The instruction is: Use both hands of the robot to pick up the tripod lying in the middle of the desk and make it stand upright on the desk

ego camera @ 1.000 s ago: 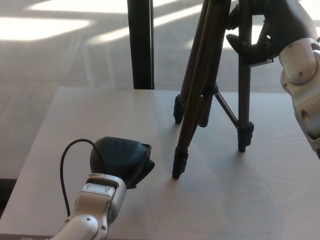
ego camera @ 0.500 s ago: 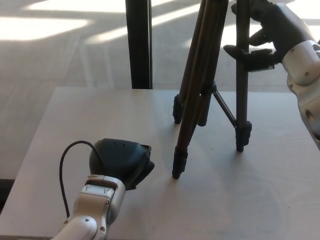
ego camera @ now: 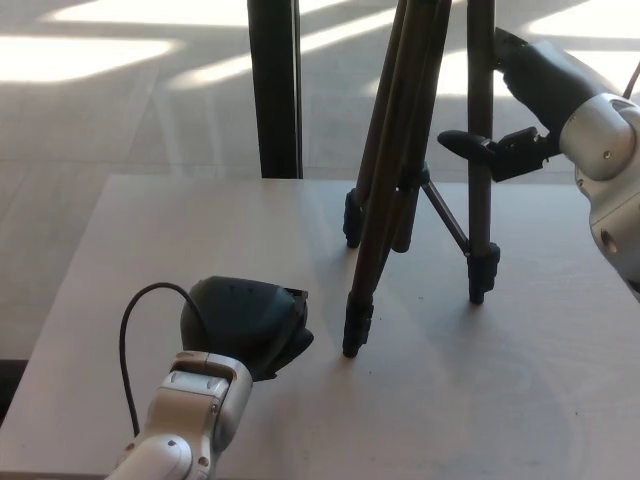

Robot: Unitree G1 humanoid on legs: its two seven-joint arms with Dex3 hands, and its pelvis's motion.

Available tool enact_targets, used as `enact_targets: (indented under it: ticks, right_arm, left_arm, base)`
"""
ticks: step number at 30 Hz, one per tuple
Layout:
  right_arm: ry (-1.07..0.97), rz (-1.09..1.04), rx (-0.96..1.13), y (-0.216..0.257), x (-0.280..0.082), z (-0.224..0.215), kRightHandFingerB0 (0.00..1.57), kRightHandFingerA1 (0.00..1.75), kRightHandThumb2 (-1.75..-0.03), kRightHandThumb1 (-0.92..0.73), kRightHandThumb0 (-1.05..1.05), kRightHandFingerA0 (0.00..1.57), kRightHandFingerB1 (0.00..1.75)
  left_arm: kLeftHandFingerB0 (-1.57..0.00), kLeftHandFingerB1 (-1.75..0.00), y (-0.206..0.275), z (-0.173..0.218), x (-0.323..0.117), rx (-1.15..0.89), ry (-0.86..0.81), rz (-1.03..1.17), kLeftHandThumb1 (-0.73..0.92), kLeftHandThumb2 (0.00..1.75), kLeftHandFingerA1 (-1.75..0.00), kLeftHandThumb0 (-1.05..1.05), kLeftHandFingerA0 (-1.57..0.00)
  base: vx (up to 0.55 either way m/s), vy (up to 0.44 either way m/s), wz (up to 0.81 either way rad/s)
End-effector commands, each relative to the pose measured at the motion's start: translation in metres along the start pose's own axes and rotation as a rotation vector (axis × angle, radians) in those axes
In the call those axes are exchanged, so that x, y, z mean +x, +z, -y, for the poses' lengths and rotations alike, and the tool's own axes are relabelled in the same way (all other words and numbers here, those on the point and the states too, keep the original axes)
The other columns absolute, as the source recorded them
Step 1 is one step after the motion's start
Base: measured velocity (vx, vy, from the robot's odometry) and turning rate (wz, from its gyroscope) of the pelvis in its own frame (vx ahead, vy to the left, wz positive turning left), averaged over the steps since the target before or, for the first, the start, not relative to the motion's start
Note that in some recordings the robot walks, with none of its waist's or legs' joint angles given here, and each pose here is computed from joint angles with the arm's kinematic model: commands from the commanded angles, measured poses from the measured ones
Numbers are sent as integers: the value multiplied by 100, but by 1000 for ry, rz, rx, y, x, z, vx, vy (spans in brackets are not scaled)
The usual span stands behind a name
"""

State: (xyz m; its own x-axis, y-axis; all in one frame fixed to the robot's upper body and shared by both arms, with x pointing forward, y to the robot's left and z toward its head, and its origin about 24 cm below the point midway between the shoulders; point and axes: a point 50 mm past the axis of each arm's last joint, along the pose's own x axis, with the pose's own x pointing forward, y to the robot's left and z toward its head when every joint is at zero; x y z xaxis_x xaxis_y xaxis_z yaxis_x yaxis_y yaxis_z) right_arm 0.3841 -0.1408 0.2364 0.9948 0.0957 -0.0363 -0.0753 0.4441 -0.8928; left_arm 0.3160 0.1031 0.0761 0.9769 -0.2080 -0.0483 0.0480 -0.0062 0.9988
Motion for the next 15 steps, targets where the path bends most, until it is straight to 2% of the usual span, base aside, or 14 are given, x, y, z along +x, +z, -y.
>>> enact_targets:
  ticks: [1,2,3,4,5,6,8,9,10,12,15]
  right_arm:
    - [26,-80,-18,-12,-7,5,0,0,-63,-75,-105,0,0]
    - [23,-89,-21,-15,-9,6,0,0,-84,-64,-104,0,0]
    - [24,-94,-19,-19,-10,6,0,0,-64,-76,-104,0,0]
    - [24,-101,-17,-21,-12,7,0,0,-65,-77,-104,0,0]
    - [34,-118,-2,-29,-17,10,0,25,-103,-64,-104,0,0]
    - [47,-130,13,-37,-23,13,0,25,-103,-64,-104,0,0]
    - [47,-136,6,-47,-29,15,0,27,-105,-64,-105,0,0]
    - [50,-141,9,-50,-32,16,0,27,-105,-64,-105,0,0]
    - [53,-149,8,-56,-35,18,0,0,-66,-79,-105,0,0]
    - [52,-161,37,-69,-43,21,0,0,-66,-78,-105,0,0]
    - [42,-170,61,-97,-59,26,0,0,-65,-80,-105,0,0]
  left_arm:
    - [-51,-50,-9,3,-5,-1,-45,-4,63,59,-97,-61,-72]
    - [-49,-48,-11,3,-7,-14,-48,-5,63,59,-90,-63,-67]
    - [-42,-44,-13,2,-8,-55,-78,-16,65,60,-74,-65,-53]
    - [-34,-40,-15,1,-9,-83,-98,-20,67,60,-63,-66,-40]
    - [-5,-23,-24,-2,-11,-254,-201,-45,51,93,-43,-75,-1]
    - [-5,-23,-32,-5,-15,-457,-314,-45,51,93,-43,-75,-1]
    - [0,-1,-41,-8,-17,-617,-364,-54,58,96,-15,-94,0]
    - [0,-1,-45,-9,-19,-654,-377,-57,58,96,-15,-94,0]
    - [0,0,-51,-12,-21,-696,-379,-55,57,97,-14,-96,0]
    - [0,0,-60,-17,-28,-769,-364,-46,60,99,-14,-99,0]
    - [0,0,-80,-27,-39,-765,-356,-42,64,100,-13,-99,0]
  base:
    - [0,0,0]
    - [0,0,0]
    - [0,0,0]
    - [0,0,0]
    - [0,0,0]
    - [0,0,0]
    - [0,0,0]
    - [0,0,0]
    - [0,0,0]
    - [0,0,0]
    - [0,0,0]
